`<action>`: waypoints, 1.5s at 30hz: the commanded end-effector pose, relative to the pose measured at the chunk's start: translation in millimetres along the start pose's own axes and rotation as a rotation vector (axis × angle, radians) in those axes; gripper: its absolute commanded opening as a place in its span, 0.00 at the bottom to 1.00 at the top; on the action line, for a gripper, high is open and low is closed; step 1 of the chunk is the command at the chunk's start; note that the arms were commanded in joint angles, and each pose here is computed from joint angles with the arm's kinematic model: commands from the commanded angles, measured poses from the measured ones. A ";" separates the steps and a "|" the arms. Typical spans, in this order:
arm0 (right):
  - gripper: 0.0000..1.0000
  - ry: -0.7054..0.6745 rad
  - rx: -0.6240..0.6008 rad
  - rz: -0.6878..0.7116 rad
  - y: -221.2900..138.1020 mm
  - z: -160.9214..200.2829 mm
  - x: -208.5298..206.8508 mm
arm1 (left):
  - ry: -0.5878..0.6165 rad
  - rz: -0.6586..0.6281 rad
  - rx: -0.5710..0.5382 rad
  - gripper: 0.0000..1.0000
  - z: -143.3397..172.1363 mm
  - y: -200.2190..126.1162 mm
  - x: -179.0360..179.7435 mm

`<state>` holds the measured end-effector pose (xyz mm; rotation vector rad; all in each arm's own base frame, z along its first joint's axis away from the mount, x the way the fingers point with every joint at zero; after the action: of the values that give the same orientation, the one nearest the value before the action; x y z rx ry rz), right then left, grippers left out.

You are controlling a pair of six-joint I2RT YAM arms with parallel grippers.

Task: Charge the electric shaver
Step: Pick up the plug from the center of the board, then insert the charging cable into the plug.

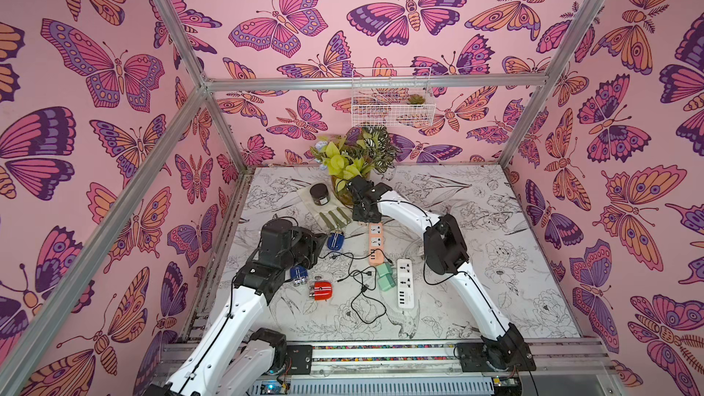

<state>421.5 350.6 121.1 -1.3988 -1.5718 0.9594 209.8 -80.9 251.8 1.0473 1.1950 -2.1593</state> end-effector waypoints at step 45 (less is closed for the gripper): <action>0.00 1.254 -0.470 -1.152 -170.9 21.2 -63.9 | 0.145 0.481 0.061 0.00 37.7 114.1 -74.9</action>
<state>344.4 269.8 254.0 -0.7712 -1.2185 -0.7876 312.1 -161.3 250.8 1.2398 0.9650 -1.8355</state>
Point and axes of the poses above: each gripper's point midway between its finger pads, its own y axis out along the fingers, its own x axis along the line the jaws close on, z = x × y, the point moved 10 cm from there along -y, back along the fingers, and after that the axes turned 9 degrees about -y, right-handed, at the moved point
